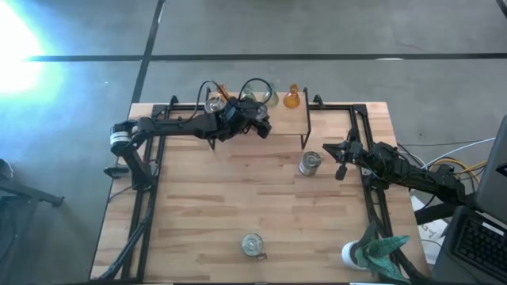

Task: Pick & Place candle stick holders
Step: Put the jar candle on the shelf aligned with the other jar candle

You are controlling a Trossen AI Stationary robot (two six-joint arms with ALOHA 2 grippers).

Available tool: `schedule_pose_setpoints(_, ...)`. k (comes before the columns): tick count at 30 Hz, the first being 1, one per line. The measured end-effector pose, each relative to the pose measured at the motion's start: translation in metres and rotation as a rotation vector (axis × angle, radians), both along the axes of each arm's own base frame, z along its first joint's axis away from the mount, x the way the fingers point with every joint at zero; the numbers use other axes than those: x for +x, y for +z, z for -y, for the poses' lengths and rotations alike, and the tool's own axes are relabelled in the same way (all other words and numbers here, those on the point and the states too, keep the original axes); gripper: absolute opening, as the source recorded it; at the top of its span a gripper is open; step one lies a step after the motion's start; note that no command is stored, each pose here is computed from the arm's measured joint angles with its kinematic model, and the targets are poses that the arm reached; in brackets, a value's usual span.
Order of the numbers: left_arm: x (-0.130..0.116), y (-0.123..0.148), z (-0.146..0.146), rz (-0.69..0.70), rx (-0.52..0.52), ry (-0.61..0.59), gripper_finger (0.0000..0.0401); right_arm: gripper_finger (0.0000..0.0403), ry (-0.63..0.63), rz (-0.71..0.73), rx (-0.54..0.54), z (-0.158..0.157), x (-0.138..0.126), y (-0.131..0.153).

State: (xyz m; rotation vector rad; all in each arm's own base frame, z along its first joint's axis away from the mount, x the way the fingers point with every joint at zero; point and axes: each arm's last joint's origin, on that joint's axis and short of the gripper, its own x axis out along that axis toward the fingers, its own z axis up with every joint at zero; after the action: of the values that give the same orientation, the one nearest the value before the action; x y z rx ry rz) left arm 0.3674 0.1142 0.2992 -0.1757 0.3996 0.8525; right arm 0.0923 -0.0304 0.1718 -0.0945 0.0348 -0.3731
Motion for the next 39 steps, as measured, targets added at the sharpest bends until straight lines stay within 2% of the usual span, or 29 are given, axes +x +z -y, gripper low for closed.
schedule_pose_setpoints(10,0.004,0.027,0.003,-0.019,0.126,0.028,0.0397,0.0022,0.000,0.000,0.000,0.000,0.000,0.000)
schedule_pose_setpoints(15,0.004,0.060,0.005,-0.014,0.216,0.042,0.0397,0.0022,-0.001,0.000,0.000,0.000,0.000,0.000)
schedule_pose_setpoints(20,0.005,0.098,0.020,0.013,0.306,-0.023,0.0397,0.0022,0.000,0.000,0.000,0.000,0.000,0.000)
schedule_pose_setpoints(23,0.008,0.106,0.030,0.050,0.308,-0.132,0.0397,0.0022,0.000,0.000,0.000,0.000,0.000,0.000)
schedule_pose_setpoints(27,0.019,0.089,0.036,0.088,0.252,-0.369,0.0396,0.0022,0.000,0.000,0.000,0.000,0.000,0.000)
schedule_pose_setpoints(31,0.035,0.057,0.042,0.130,0.214,-0.502,0.0378,0.0022,0.000,0.000,0.000,0.000,0.000,0.000)
schedule_pose_setpoints(35,0.047,0.035,0.054,0.156,0.261,-0.561,0.0326,0.0022,0.000,0.000,0.000,0.000,0.000,0.000)
schedule_pose_setpoints(39,0.059,0.011,0.067,0.106,0.335,-0.614,0.0255,0.0022,0.000,0.000,0.000,0.000,0.000,0.000)
